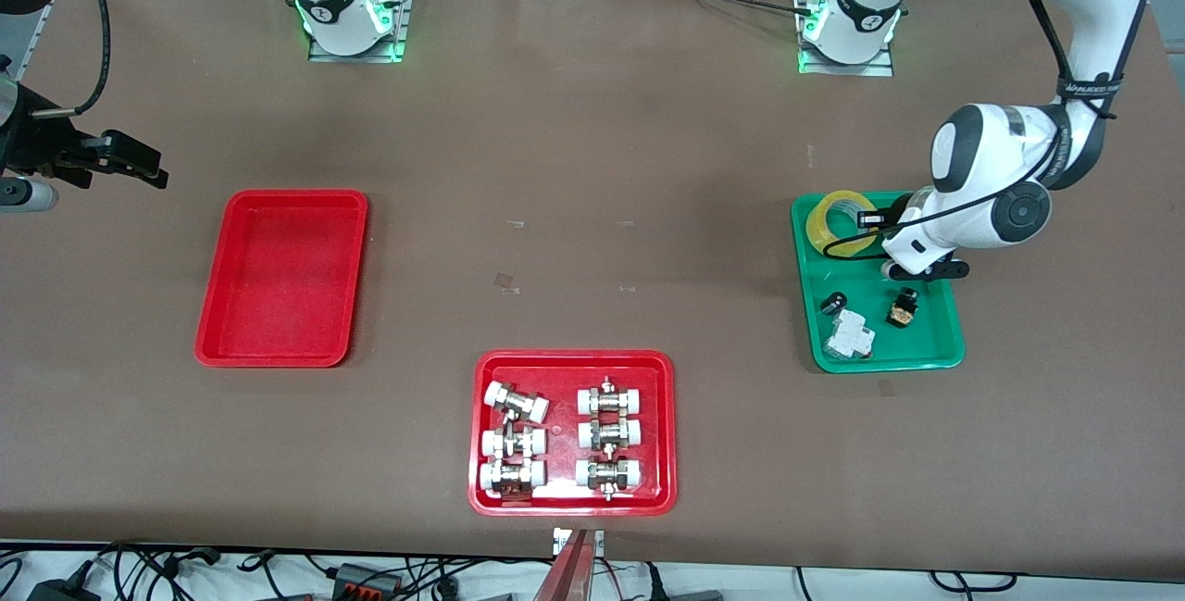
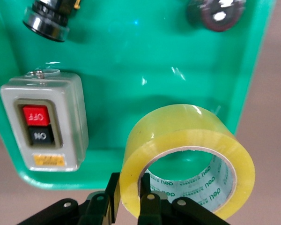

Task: Left arm passes tape to right arm into tray
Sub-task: 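Close the left gripper on the tape roll and lift it, then carry the tape toward the table middle while the right gripper approaches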

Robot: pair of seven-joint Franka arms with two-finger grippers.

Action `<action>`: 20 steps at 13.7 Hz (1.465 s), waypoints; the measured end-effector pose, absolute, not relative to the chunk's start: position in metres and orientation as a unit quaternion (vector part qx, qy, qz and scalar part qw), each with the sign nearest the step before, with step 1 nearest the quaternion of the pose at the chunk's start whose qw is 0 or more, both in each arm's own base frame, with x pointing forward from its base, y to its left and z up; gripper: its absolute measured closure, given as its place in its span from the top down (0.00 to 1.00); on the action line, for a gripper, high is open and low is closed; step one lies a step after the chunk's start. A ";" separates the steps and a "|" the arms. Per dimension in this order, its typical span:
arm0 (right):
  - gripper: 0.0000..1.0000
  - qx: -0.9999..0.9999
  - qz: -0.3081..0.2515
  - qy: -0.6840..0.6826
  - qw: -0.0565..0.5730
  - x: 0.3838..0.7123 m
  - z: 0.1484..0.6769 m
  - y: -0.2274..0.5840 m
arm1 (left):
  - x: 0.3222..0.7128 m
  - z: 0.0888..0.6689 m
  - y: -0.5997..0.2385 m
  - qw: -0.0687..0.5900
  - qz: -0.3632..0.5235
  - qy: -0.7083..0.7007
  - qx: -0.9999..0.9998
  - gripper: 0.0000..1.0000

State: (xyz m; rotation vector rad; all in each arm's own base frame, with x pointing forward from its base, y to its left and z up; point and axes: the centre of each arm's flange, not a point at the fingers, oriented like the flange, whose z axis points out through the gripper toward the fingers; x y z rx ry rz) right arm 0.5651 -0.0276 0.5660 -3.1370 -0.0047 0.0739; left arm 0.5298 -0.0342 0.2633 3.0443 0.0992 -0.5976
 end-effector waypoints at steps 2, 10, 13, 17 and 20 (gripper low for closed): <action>1.00 -1.000 0.023 -0.001 0.002 0.565 0.566 -0.028 | 0.544 0.292 -0.048 0.020 -0.194 0.017 0.981 0.21; 1.00 -1.000 0.022 -0.001 0.002 0.566 0.566 -0.028 | 0.547 0.434 -0.190 -0.021 -0.238 -0.026 0.971 0.21; 1.00 -1.000 0.017 -0.001 0.002 0.567 0.567 -0.028 | 0.538 0.499 -0.231 -0.010 -0.216 -0.052 0.975 0.21; 1.00 -1.000 0.016 -0.001 0.002 0.567 0.567 -0.028 | 0.541 0.494 -0.294 0.060 -0.198 -0.056 0.977 0.21; 1.00 -1.000 0.016 -0.001 0.002 0.567 0.568 -0.029 | 0.551 0.455 -0.343 0.097 -0.189 -0.011 0.977 0.21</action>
